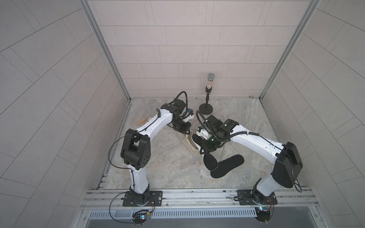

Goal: Insert the insole into the shoe

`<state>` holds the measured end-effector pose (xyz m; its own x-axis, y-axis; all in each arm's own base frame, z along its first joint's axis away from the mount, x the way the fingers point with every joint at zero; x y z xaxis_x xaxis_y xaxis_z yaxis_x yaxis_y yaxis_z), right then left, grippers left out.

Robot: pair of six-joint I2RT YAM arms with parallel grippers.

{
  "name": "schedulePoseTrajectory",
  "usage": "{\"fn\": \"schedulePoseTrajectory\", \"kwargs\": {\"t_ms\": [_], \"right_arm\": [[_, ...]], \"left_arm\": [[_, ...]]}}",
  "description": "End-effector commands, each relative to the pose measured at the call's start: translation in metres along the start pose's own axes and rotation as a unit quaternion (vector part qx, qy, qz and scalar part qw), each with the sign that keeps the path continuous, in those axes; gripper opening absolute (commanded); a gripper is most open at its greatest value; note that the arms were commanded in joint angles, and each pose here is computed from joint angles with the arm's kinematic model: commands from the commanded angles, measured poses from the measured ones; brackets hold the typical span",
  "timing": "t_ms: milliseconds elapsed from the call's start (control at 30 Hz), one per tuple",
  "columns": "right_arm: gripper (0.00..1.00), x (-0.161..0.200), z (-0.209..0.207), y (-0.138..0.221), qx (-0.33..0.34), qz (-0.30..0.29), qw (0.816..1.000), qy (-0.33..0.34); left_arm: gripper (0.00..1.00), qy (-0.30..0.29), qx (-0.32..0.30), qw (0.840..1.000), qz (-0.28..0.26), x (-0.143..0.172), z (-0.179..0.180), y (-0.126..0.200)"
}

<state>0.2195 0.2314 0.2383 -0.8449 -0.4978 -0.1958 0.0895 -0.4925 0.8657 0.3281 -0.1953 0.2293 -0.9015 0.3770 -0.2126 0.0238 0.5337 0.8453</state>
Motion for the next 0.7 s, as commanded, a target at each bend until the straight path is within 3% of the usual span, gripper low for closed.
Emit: {"fn": "schedulePoseTrajectory", "kwargs": {"t_ms": [0,367,667], "right_arm": [[0.18,0.001,0.002,0.006,0.060,0.002,0.998,0.026],[0.17,-0.011,0.000,0.003,0.170,0.055,0.980,0.091],[0.16,-0.008,-0.004,-0.011,0.194,0.095,0.972,0.095]], "left_arm": [[0.00,0.007,0.070,0.997,-0.018,-0.004,-0.015,0.017],[0.00,0.011,0.114,0.993,-0.013,0.000,-0.024,0.022],[0.00,0.055,0.165,0.984,-0.036,-0.004,-0.025,0.022]]}}
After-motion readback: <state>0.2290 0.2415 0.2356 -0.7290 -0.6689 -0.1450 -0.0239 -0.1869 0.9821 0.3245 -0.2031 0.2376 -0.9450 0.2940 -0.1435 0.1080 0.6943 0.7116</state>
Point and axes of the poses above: each gripper's point midway between its finger pads, its own y axis back along the fingers, its own z axis along the line the jaws close on, x = y × z, the point moved 10 cm from there along y, back along the fingers, and after that the axes turned 7 degrees about y, right-handed, at the moved point
